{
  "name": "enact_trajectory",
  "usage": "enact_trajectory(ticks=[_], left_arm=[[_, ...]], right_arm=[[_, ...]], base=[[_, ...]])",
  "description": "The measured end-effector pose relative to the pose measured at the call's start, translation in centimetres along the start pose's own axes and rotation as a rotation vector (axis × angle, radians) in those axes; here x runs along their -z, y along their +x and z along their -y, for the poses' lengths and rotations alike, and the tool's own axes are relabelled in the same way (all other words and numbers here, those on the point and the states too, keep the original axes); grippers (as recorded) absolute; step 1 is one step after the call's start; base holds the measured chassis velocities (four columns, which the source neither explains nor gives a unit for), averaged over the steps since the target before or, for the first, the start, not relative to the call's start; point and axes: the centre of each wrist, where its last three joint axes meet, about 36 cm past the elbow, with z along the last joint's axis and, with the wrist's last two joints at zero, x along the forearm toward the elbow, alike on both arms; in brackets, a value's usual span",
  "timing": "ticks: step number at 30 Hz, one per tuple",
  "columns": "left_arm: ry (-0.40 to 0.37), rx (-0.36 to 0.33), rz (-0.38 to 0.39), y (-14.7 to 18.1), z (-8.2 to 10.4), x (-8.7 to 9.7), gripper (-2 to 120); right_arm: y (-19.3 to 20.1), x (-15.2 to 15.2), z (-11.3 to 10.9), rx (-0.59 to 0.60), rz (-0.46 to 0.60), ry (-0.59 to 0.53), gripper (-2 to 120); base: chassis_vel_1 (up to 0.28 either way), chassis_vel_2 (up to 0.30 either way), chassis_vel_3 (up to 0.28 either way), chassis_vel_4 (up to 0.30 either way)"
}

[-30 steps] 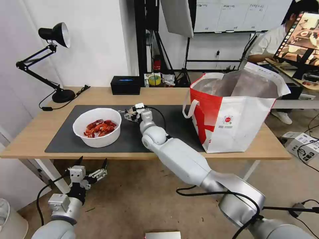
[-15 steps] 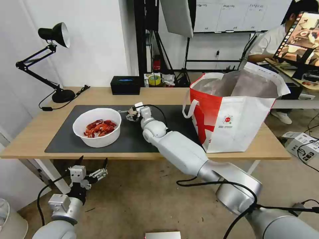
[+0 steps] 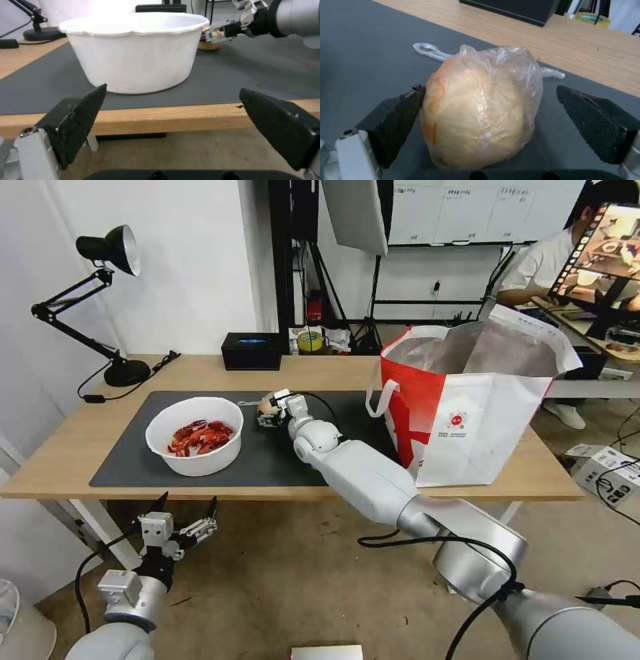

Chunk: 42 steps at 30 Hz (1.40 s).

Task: Pick up the trash from the table and place it into the takeout bag.

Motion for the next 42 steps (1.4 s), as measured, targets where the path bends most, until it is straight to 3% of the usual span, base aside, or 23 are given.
enact_trajectory(ticks=[6,17,22,24,27,33,42], left_arm=[[-0.002,0.001,-0.002,0.2,0.0,0.0,100],[-0.001,0.002,-0.003,0.6,0.1,0.1,100],[-0.001,0.003,-0.004,0.7,0.2,0.0,100],[-0.001,0.004,-0.004,0.8,0.2,0.0,100],[-0.001,0.005,-0.002,0.9,0.2,-0.1,100],[-0.004,0.009,0.006,1.2,0.1,0.0,100],[-0.004,0.01,0.007,1.5,0.2,0.2,100]], right_arm=[[0.0,-0.3,-0.2,0.01,-0.013,0.001,86],[0.4,-1.0,-1.0,0.002,-0.037,-0.019,41],[0.5,-1.0,-1.0,-0.001,-0.04,-0.022,29],[0.5,-1.1,-1.1,-0.004,-0.043,-0.026,17],[0.7,-1.1,-1.4,-0.005,-0.042,-0.033,9],[1.4,-0.5,-1.8,-0.01,-0.016,-0.066,6],[7.8,1.5,-0.9,-0.021,0.165,-0.044,6]], base=[[0.0,0.0,0.0,0.0],[0.0,0.0,0.0,0.0],[0.0,0.0,0.0,0.0],[0.0,0.0,0.0,0.0],[0.0,0.0,0.0,0.0],[0.0,0.0,0.0,0.0],[0.0,0.0,0.0,0.0]])
